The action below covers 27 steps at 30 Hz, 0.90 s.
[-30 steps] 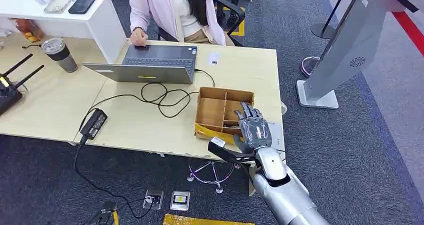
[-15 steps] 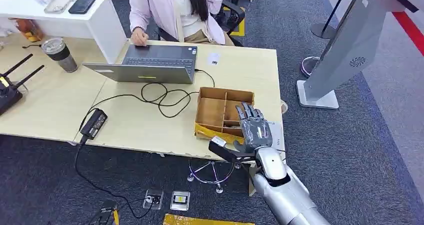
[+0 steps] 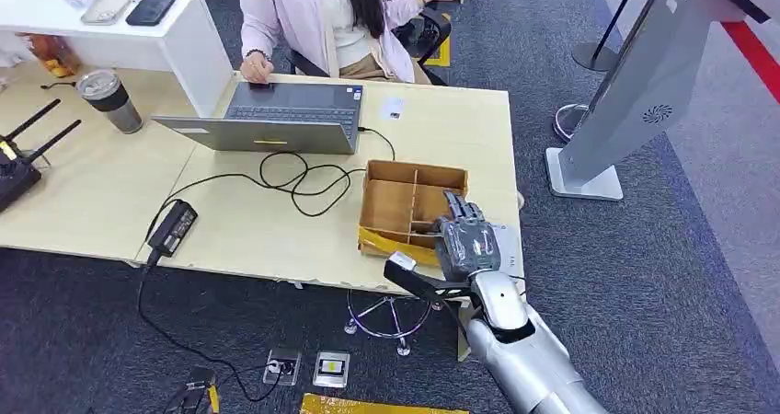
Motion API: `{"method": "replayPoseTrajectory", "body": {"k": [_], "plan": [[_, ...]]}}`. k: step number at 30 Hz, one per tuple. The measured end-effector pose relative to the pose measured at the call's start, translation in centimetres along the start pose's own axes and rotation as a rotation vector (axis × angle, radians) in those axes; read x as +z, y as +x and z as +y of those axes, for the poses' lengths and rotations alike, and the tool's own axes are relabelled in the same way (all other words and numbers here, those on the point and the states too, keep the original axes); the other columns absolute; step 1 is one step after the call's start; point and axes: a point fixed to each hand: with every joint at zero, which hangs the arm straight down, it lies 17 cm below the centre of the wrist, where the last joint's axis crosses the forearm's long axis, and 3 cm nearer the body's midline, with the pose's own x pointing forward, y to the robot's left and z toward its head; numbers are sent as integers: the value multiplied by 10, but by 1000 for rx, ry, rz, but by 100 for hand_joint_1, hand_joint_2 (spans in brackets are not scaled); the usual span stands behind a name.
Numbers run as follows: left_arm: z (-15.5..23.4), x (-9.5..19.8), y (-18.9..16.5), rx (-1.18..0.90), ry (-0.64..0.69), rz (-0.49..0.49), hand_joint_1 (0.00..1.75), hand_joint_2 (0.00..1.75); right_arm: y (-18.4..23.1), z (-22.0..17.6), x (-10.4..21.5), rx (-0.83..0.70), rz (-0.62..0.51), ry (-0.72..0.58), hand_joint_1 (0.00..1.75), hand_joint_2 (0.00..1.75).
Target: Pass the card to the sensor for recognition and then transmit it.
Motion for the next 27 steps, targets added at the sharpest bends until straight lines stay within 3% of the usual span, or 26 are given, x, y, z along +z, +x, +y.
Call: {"method": "replayPoseTrajectory", "body": {"k": [18, 27], "plan": [[0, 0, 0, -1, 0, 0, 0, 0, 2, -5, -3, -25, -11, -5, 175, 175], [0, 0, 0, -4, -1, 1, 0, 0, 0, -44, -19, -3, -24, -65, 175, 175]]}}
